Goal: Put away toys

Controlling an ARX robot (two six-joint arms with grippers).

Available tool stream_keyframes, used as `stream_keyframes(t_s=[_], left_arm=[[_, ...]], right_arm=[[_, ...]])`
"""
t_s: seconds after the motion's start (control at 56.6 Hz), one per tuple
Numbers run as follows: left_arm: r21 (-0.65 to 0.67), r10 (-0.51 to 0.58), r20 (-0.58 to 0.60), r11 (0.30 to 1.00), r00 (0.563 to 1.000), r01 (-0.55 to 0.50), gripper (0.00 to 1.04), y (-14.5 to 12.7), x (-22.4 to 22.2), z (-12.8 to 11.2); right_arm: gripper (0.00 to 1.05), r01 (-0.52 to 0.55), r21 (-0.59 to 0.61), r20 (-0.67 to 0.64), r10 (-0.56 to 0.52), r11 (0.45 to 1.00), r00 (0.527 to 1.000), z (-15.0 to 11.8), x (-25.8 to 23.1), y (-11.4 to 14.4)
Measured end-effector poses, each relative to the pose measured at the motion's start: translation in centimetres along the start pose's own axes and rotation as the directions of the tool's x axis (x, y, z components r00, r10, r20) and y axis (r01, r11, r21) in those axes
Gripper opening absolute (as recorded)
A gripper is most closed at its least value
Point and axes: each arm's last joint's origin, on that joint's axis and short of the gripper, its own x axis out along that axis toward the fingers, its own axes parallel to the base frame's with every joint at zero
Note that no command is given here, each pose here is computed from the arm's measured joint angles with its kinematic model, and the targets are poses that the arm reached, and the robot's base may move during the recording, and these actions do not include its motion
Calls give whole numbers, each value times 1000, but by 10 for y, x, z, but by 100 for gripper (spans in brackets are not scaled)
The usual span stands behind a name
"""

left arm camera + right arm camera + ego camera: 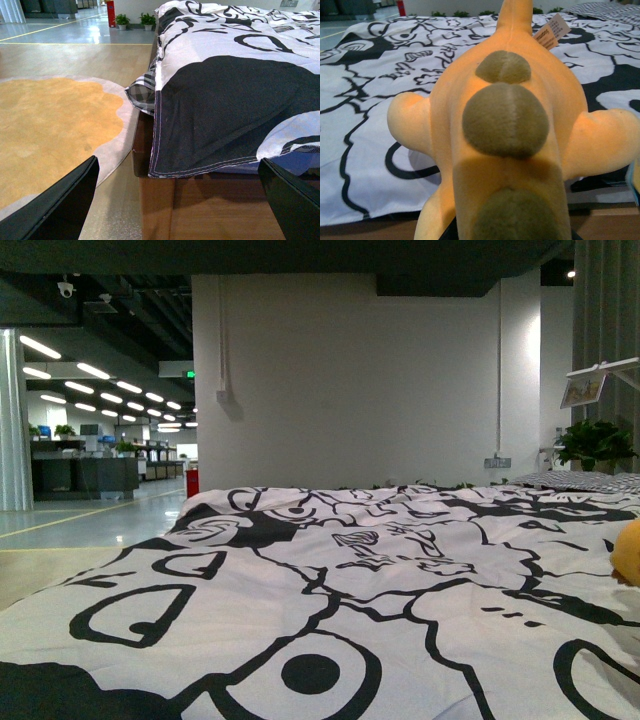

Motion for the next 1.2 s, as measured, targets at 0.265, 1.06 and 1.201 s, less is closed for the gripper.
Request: stream_keyframes(t_s=[0.265,1.06,1.201], left_arm=[[0,-1,0,1000,1000,1,98,0,0,0],[0,-1,0,1000,1000,1,98,0,0,0],[0,-1,0,1000,1000,1,98,0,0,0]], right_arm=[[7,-10,-18,9,10,1000,1000,-31,-6,1],[7,-11,-20,25,11,1000,1000,-73,-22,0],[7,-10,-20,26,11,1000,1000,-76,-22,0]])
